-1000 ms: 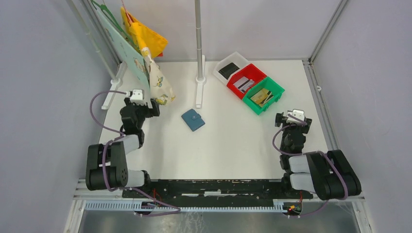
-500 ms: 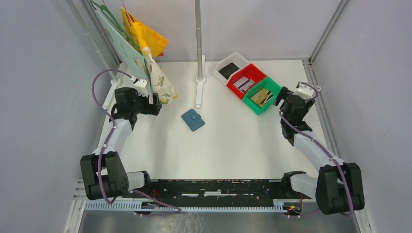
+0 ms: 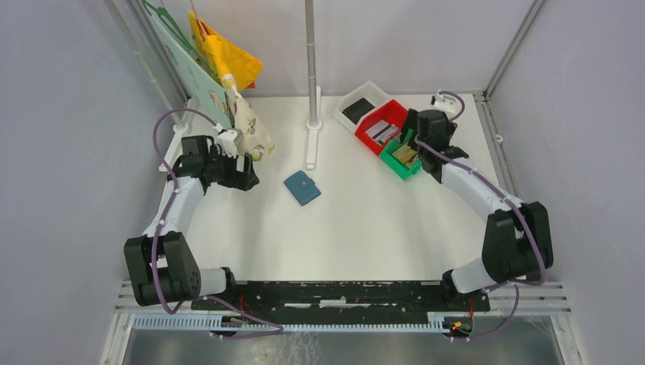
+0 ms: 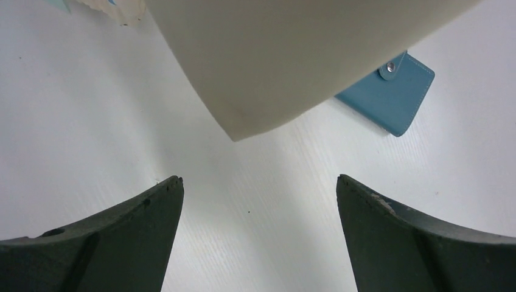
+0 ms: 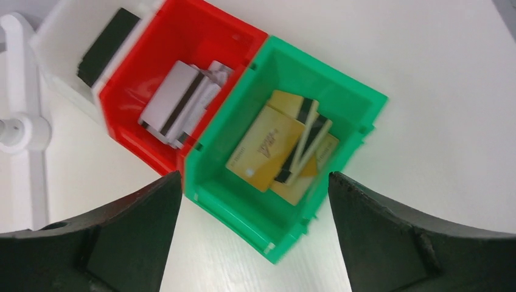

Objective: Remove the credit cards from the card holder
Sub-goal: Move the storage box to the center of the board.

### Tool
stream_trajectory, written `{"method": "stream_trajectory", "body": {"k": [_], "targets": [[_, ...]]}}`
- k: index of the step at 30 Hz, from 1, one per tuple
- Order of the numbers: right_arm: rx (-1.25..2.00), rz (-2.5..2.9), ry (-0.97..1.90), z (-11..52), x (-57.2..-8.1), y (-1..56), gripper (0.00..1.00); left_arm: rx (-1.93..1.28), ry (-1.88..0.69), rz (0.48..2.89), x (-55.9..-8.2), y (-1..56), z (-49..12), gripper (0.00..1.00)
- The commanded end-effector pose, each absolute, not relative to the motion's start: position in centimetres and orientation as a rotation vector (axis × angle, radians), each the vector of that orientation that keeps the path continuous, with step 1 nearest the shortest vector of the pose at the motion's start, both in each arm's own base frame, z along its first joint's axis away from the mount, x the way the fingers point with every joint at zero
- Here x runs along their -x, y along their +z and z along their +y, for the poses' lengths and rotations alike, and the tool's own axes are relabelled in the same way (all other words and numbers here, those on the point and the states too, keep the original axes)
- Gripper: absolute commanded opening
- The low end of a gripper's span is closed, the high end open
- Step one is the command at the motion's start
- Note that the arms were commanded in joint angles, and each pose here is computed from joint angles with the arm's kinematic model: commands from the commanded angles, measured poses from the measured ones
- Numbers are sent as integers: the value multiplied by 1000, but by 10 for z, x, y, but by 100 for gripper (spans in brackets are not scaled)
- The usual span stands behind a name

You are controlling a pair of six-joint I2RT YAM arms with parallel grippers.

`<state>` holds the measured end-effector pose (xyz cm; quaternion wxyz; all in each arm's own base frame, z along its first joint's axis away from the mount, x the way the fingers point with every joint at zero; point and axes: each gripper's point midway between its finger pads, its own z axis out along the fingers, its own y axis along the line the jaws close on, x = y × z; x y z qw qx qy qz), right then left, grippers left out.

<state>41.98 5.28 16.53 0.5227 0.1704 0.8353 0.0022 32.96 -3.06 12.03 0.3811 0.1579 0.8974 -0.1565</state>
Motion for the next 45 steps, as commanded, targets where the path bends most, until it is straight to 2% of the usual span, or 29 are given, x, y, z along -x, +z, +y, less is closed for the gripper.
{"method": "stream_trajectory", "body": {"k": [1,6,12,20,24,27,30,37,41,45], "targets": [[-435,2030,-13,71,-451,179,93,-516,-446,2280,-324,133,-37,100],[-479,2124,-123,79,-478,159,86,-586,-443,2296,-307,132,-38,100],[-499,2198,-142,89,-496,118,82,-680,-431,2282,-286,126,-40,100],[-472,2219,-118,100,-516,99,79,-763,-444,2214,-272,124,-48,100],[-452,2228,-119,103,-522,94,72,-775,-444,2220,-269,123,-48,100],[-438,2236,-113,104,-521,90,58,-775,-446,2211,-269,126,-49,100],[-425,2243,-104,105,-517,89,47,-776,-457,2199,-269,132,-51,100],[-407,2250,-146,101,-479,89,29,-793,-520,2174,-265,145,-60,100],[-457,2256,-177,91,-447,88,23,-811,-529,2164,-261,151,-63,100],[-426,2255,-149,98,-419,86,21,-830,-559,2156,-257,156,-67,100]]}}
